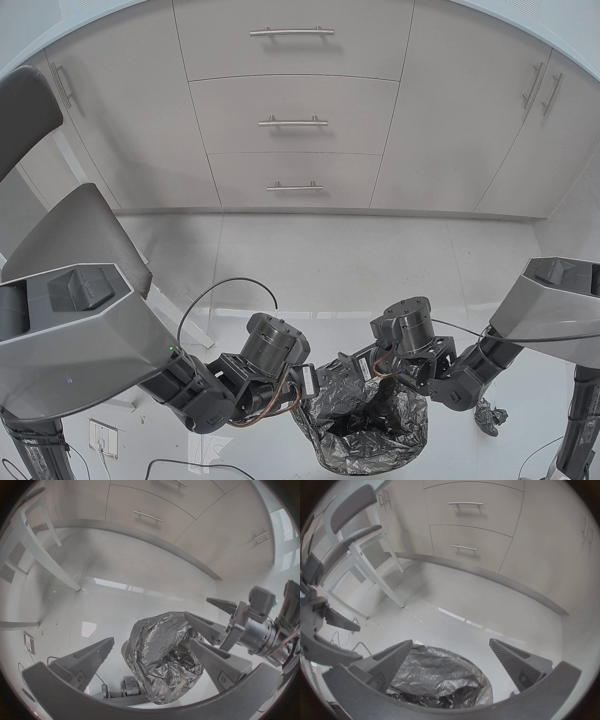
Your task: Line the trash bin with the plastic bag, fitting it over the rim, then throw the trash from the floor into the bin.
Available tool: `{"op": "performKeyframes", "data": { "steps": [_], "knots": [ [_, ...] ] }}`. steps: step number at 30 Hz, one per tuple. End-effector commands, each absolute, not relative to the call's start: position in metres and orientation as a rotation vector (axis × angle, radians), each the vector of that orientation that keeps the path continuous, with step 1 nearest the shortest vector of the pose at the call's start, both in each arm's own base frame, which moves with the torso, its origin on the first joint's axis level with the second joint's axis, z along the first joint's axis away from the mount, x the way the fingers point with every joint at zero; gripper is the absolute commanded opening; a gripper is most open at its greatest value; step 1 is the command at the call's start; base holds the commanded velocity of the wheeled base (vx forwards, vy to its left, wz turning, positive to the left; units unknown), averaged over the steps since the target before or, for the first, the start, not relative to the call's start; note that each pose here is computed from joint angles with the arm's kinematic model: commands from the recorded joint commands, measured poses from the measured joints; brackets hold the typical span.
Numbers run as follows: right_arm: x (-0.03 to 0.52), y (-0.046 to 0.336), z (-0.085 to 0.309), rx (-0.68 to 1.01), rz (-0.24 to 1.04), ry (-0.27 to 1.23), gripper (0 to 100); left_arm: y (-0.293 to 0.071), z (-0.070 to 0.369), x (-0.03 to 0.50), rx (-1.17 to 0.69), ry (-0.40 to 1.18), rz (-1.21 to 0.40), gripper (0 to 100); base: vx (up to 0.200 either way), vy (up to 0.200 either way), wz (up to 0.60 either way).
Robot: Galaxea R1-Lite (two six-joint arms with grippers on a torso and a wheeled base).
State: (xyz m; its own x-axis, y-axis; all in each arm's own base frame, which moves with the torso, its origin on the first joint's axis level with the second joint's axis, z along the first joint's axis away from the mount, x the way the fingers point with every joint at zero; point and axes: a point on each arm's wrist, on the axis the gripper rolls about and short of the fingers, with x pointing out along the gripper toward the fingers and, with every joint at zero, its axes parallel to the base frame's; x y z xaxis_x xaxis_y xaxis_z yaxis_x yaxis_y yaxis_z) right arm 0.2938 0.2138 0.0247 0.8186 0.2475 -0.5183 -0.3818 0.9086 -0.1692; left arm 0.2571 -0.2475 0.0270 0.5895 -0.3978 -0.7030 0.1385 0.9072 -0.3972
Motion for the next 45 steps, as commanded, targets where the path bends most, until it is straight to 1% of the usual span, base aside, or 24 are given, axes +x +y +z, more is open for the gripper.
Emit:
{"op": "performKeyframes", "data": {
  "steps": [1, 9, 21, 26, 45],
  "knots": [
    [0.313, 0.226, 0.004, -0.342, 0.337, 0.505, 100, -0.248, 0.025, 0.257, -0.313, 0.893, -0.316, 100, 0.000, 0.000, 0.00],
    [0.307, 0.237, -0.014, -0.390, 0.373, 0.535, 100, -0.248, 0.022, 0.258, -0.310, 0.898, -0.314, 100, 0.000, 0.000, 0.00],
    [0.303, 0.242, -0.015, -0.395, 0.388, 0.534, 100, -0.248, 0.022, 0.258, -0.309, 0.899, -0.313, 100, 0.000, 0.000, 0.00],
    [0.302, 0.242, -0.019, -0.412, 0.354, 0.537, 100, -0.248, 0.022, 0.258, -0.309, 0.899, -0.313, 100, 0.000, 0.000, 0.00],
    [0.323, 0.250, -0.035, -0.398, 0.337, 0.525, 100, -0.248, 0.021, 0.258, -0.308, 0.900, -0.312, 100, 0.000, 0.000, 0.00]
  ]
}}
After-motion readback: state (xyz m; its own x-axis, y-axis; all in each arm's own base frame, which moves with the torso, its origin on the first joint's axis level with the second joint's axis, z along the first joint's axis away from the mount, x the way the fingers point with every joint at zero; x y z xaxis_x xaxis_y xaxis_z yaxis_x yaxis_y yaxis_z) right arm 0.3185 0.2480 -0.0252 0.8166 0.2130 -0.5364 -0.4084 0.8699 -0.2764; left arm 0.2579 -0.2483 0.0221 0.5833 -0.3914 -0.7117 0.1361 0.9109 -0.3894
